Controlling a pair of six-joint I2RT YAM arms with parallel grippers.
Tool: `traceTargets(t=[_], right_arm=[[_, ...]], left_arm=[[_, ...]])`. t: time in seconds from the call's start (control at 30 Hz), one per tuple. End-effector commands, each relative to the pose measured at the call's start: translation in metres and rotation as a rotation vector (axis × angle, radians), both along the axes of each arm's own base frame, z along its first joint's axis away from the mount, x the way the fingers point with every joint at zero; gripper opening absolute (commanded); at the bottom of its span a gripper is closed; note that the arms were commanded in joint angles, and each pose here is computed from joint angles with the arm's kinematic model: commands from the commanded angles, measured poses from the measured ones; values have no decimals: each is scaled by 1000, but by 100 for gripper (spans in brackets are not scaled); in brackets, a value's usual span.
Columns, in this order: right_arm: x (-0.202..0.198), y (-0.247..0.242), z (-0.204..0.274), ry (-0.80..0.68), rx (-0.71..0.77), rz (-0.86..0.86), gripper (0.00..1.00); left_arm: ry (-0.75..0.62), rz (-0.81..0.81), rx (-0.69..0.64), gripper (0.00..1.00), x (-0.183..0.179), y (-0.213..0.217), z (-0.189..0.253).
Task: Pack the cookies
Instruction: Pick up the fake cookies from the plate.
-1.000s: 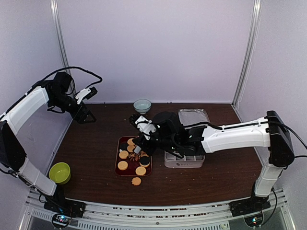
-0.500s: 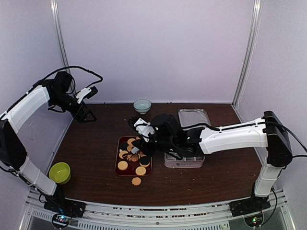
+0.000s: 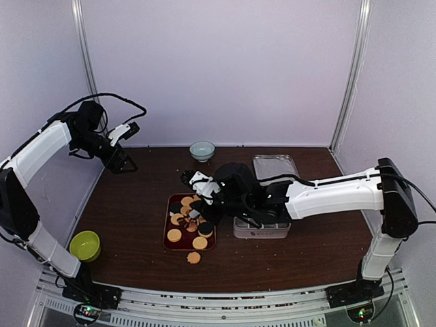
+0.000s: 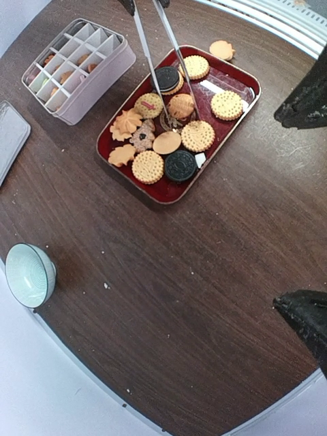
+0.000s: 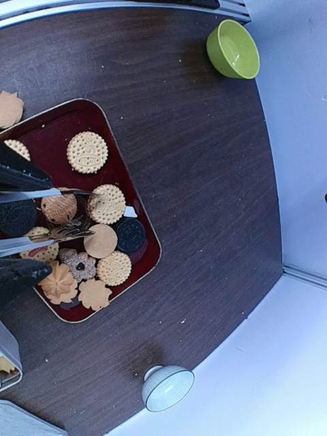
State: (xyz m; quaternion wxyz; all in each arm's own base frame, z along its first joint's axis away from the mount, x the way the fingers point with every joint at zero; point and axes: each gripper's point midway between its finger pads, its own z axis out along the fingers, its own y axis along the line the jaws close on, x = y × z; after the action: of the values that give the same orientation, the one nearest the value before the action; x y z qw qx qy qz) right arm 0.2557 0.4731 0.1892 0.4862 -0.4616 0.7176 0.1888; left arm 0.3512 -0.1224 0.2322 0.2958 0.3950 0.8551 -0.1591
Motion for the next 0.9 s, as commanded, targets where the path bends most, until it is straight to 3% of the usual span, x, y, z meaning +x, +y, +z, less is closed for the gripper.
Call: traceTargets(t=[0.0, 0.57, 0.87], right_arm=[[1, -19, 9, -44, -59, -19, 33], [-6, -23, 9, -21, -75, 1, 36], [-3, -19, 28, -35, -33, -9, 17]], left_arm=[[-17, -5, -20, 84, 5, -2, 9], [-10, -2, -23, 83, 5, -3, 9], [-6, -1, -14, 83, 5, -1, 6]])
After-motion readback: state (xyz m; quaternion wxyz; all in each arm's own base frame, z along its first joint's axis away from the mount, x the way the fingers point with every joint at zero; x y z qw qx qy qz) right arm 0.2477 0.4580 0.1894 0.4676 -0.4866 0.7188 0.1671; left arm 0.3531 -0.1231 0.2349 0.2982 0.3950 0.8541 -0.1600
